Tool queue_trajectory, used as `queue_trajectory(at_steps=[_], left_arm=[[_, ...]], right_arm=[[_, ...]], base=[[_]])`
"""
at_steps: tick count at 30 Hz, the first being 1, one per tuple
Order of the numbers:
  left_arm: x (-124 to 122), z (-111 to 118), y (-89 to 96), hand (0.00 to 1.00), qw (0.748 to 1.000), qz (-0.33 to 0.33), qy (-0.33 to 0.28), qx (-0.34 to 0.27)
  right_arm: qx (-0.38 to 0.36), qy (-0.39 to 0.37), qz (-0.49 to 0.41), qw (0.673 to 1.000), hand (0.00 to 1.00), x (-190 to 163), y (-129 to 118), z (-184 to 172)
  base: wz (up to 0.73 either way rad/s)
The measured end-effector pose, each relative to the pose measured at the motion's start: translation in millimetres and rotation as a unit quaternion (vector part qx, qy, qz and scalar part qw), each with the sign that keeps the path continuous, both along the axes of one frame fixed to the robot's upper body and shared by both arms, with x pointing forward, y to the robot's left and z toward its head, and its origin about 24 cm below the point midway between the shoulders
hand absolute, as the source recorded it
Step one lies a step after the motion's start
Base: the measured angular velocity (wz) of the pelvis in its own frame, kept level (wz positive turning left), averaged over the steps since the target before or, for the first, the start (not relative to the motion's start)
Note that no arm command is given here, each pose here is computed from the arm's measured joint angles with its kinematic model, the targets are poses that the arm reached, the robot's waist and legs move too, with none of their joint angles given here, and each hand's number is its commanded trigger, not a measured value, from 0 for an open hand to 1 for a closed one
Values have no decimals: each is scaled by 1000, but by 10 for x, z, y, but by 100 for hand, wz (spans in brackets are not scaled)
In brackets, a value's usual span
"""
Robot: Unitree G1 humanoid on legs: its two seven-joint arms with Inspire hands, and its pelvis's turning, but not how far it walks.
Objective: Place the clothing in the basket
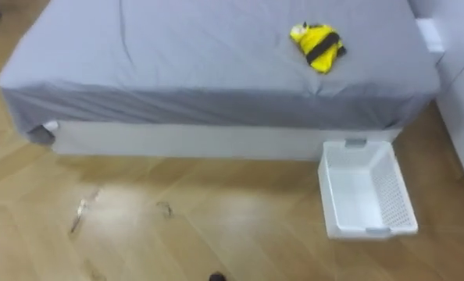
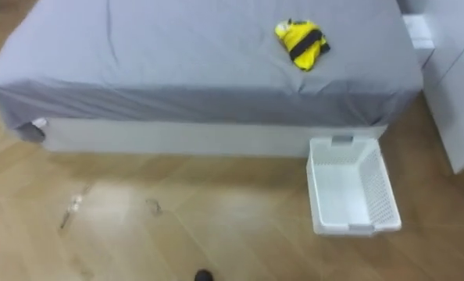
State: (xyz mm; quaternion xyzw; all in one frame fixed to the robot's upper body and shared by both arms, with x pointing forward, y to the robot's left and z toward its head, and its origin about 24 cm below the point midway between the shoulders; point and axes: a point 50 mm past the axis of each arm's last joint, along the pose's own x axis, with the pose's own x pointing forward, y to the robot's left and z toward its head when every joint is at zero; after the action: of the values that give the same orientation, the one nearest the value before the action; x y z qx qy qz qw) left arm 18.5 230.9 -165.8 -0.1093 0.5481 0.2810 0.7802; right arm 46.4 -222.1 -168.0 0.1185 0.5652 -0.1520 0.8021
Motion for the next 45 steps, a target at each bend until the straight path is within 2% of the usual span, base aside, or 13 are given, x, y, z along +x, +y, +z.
queue_trajectory(at_steps=[4,10,13,17,18,19,21,25,30,33,34,40,45], left_arm=[[299,25,-19,0,999,-22,-28,13],[442,33,-135,0,995,-94,-41,11],[398,19,-206,0,993,-116,-36,2],[61,-8,-118,0,996,-85,4,2],[9,-9,-89,0,997,-74,12,6],[12,0,-58,0,997,-73,9,10],[88,33,-45,0,997,-71,-17,21],[-106,12,-85,0,998,-59,9,13],[45,29,-64,0,998,-59,-15,19],[-66,17,-92,0,999,-42,-3,16],[-136,12,-87,0,999,-40,9,15],[-194,2,-92,0,998,-50,31,15],[-151,-1,-61,0,998,-53,40,12]], right_arm=[[-9,-1,-10,1000,0,0,-38,8],[-7,-79,-27,996,0,307,25,100],[-35,-114,-43,992,0,480,-30,189],[-73,-189,-44,978,0,915,-83,394],[-79,-178,-46,980,0,913,-81,396],[-87,-151,-51,983,0,730,-61,344],[-90,-135,-60,985,0,596,-61,345],[-123,-130,-33,983,0,665,-59,430],[-174,-105,1,979,0,660,-90,445],[-196,-93,0,976,0,671,-111,479],[-203,-102,13,974,0,711,-87,517],[-221,-149,5,964,0,900,-68,658],[-235,-241,-9,942,0,1239,-31,883]], base=[[8],[31],[46],[-19],[47],[70],[19],[-95],[-27],[-76],[-53],[8],[25]])
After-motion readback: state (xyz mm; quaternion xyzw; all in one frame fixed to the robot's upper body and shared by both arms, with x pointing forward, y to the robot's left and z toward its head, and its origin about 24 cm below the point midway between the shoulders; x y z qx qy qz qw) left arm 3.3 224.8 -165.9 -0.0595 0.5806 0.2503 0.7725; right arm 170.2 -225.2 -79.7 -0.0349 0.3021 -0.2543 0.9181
